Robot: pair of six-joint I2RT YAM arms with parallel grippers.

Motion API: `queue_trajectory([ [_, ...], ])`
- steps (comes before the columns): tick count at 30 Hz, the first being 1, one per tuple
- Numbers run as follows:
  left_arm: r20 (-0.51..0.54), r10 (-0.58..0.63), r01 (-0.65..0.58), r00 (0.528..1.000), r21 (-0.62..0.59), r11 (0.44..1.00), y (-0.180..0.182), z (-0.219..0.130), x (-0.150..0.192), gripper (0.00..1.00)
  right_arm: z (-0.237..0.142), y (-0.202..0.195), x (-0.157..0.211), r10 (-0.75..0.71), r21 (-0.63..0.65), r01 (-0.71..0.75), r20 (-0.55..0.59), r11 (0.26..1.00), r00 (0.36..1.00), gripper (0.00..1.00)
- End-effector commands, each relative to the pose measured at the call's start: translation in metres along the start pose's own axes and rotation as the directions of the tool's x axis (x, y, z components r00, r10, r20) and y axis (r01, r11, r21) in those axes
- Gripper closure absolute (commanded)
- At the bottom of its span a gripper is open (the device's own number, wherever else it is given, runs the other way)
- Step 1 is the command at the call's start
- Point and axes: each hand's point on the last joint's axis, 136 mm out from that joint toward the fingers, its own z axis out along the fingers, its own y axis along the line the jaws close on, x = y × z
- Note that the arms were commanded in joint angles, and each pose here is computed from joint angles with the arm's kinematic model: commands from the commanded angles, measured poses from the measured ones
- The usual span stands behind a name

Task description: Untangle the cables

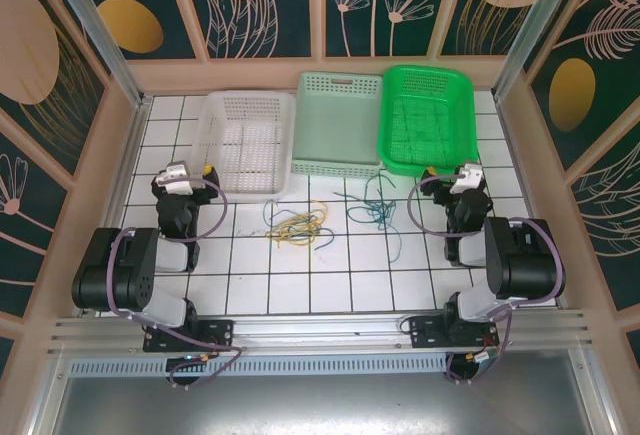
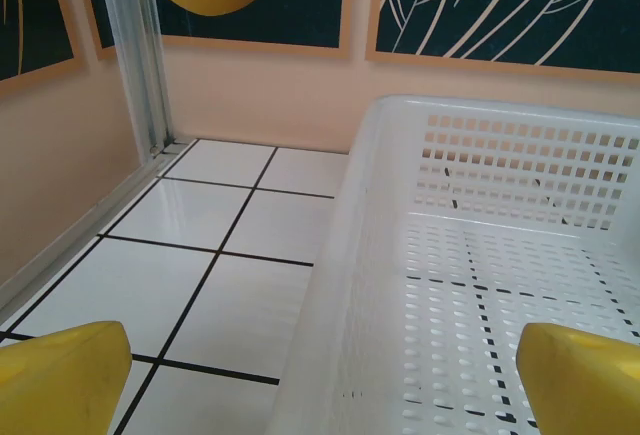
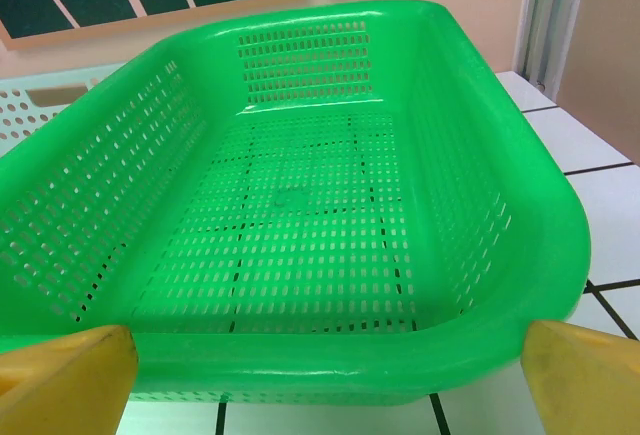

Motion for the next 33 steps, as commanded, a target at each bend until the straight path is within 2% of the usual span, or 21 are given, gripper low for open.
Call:
queue_trajectory([
  [1,-0.011,0.008,-0.008,1.0,-0.005,1.0,0.001,0.003,0.003,0.01,0.003,0.006,-0.003,-0.014,-0.031,0.014,0.008,0.999,1.0,0.01],
  [22,-0.012,0.007,-0.007,1.0,-0.006,1.0,0.002,0.003,0.002,0.01,0.003,0.005,-0.003,-0.012,-0.033,0.012,0.007,0.999,1.0,0.01],
  [27,-0.007,0.002,-0.002,1.0,-0.008,1.0,0.002,0.002,0.002,0.01,0.004,0.007,-0.003,-0.013,-0.039,0.013,0.006,0.999,1.0,0.05],
  [31,-0.029,0.012,-0.011,1.0,0.007,1.0,-0.002,0.005,-0.006,0.01,0.011,0.014,-0.011,-0.025,-0.074,0.022,-0.034,0.997,0.999,0.08],
  [33,-0.062,0.011,-0.01,0.998,0.017,1.0,-0.005,0.007,-0.01,0.01,0.02,0.019,-0.01,-0.024,-0.096,0.011,-0.133,0.995,0.991,0.1],
])
